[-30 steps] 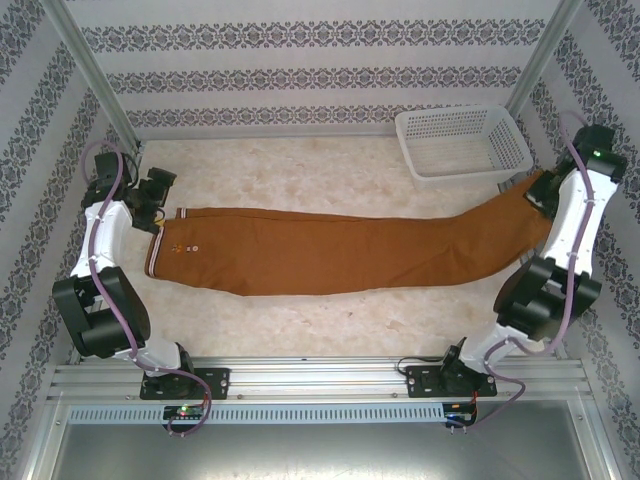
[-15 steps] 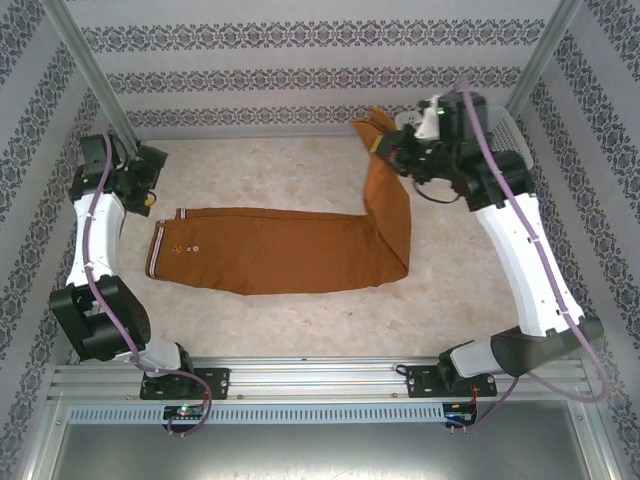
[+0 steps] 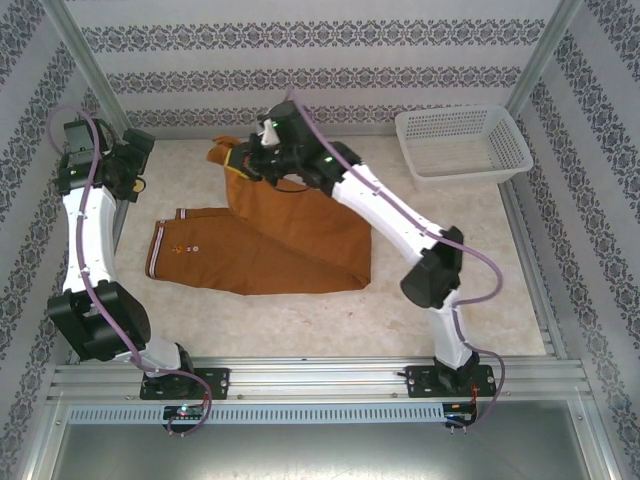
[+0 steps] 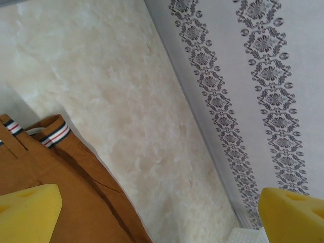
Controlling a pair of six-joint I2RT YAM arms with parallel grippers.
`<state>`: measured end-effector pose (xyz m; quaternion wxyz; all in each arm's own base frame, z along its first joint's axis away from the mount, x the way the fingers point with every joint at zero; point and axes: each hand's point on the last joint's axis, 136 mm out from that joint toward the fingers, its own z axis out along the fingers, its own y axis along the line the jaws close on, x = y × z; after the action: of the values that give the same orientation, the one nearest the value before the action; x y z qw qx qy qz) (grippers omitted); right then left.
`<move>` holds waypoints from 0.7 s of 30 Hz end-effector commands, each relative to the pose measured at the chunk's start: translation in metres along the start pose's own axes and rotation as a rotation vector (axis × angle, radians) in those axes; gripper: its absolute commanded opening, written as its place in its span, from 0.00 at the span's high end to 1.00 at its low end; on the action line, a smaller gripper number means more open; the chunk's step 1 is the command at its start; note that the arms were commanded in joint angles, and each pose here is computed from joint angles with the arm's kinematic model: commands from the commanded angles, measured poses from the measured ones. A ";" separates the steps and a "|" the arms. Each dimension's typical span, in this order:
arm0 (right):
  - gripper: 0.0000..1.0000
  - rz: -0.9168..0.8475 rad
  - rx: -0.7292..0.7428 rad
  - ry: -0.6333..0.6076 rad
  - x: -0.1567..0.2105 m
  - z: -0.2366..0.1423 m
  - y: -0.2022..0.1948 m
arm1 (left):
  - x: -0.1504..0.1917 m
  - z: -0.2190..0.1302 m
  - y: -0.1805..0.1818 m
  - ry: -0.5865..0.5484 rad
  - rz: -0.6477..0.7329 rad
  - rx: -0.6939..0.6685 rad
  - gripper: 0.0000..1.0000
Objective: Roll up the long pants
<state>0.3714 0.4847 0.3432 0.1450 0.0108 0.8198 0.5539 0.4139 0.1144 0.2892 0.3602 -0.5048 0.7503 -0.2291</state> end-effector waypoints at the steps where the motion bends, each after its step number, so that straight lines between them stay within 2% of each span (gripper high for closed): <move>1: 1.00 0.024 -0.165 0.062 0.012 0.025 0.040 | -0.011 -0.022 -0.001 -0.044 -0.007 -0.003 0.00; 5: 1.00 0.076 -0.181 0.123 0.033 0.069 0.026 | -0.012 -0.025 0.003 -0.038 -0.011 -0.009 0.00; 14: 1.00 0.173 -0.110 0.196 0.071 0.128 -0.030 | -0.009 -0.026 0.012 -0.025 -0.006 -0.022 0.00; 15: 0.83 0.193 -0.110 0.199 0.073 0.134 -0.035 | -0.008 -0.025 0.013 -0.023 -0.005 -0.022 0.00; 16: 0.56 0.204 -0.114 0.201 0.075 0.139 -0.038 | -0.008 -0.025 0.014 -0.022 -0.006 -0.026 0.00; 17: 0.21 0.218 -0.113 0.205 0.076 0.144 -0.043 | -0.007 -0.025 0.015 -0.020 -0.007 -0.024 0.00; 18: 0.03 0.229 -0.110 0.213 0.077 0.149 -0.047 | -0.006 -0.025 0.015 -0.017 -0.006 -0.020 0.00; 21: 0.02 0.235 -0.103 0.249 0.078 0.156 -0.056 | -0.003 -0.025 0.013 0.001 0.001 -0.010 0.00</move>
<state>0.3461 0.6099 0.2156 -0.0059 0.0410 0.8088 0.5866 0.3977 0.1270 0.2928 0.3599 -0.5182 0.7439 -0.2203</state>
